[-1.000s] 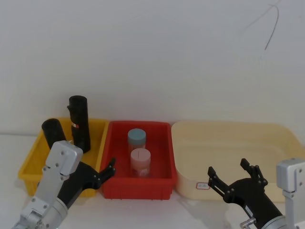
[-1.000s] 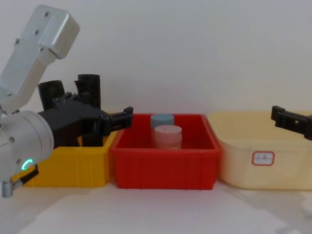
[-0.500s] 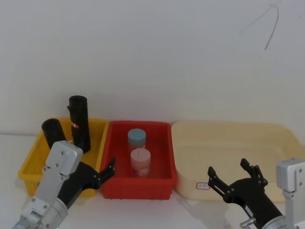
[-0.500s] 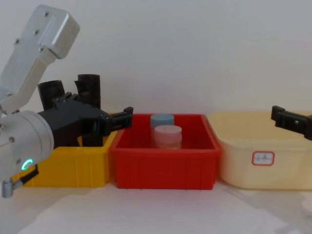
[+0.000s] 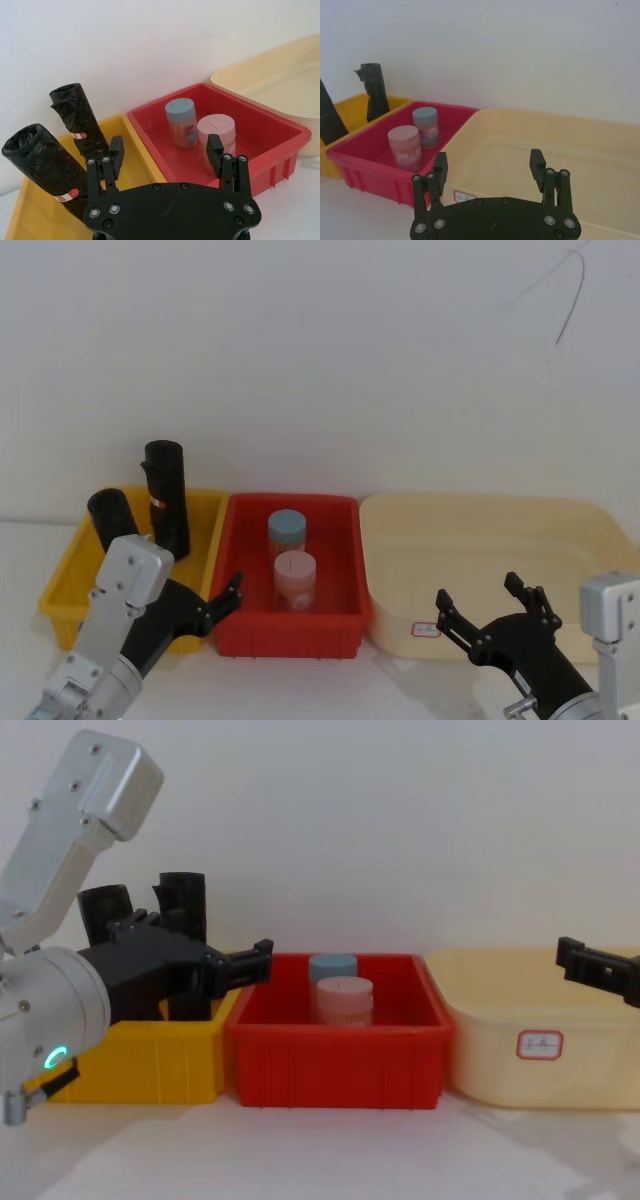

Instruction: Pick up the garbage bag with the one hand and transfer it to the other hand.

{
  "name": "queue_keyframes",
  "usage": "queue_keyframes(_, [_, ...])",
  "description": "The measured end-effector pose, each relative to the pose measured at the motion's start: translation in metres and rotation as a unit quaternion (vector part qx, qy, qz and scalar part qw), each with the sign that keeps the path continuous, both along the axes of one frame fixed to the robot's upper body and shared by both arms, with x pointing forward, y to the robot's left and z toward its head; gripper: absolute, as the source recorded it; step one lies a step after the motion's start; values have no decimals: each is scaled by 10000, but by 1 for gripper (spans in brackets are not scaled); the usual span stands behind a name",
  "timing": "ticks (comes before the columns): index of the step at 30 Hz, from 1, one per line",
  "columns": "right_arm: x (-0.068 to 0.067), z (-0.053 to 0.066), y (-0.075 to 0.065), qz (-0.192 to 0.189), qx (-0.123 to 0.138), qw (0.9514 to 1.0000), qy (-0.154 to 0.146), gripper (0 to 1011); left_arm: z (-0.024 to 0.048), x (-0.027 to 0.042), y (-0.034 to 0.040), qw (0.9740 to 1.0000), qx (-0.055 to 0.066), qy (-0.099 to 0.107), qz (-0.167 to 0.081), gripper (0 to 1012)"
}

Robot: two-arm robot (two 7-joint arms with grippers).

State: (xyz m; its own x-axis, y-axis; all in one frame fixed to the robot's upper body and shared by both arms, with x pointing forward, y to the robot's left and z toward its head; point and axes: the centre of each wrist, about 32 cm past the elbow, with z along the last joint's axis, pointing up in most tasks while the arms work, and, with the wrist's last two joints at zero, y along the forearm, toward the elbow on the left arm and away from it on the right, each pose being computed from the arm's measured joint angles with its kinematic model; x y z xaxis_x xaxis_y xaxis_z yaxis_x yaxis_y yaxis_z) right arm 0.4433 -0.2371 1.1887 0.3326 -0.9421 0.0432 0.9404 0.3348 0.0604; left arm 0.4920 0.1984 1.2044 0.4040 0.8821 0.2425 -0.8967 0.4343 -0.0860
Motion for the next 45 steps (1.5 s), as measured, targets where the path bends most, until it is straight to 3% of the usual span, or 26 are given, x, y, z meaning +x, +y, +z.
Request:
queue_keyframes(12, [0, 0, 0, 0, 0, 10000, 0, 1000, -2, -2, 1, 10000, 1, 3, 2, 1001])
queue_keyframes(19, [0, 0, 0, 0, 0, 10000, 0, 999, -3, -40, 34, 9999, 61, -11, 99, 1001])
queue_keyframes(28, [0, 0, 0, 0, 0, 10000, 0, 1000, -16, -188, 175, 9990, 137, -39, 430, 1001])
queue_keyframes(36, [0, 0, 0, 0, 0, 10000, 0, 1000, -22, -335, 361, 9964, 133, -56, 833, 1001])
queue_keyframes(45, [0, 0, 0, 0, 0, 10000, 0, 1000, -6, -397, 538, 9932, 21, -71, 1163, 1002])
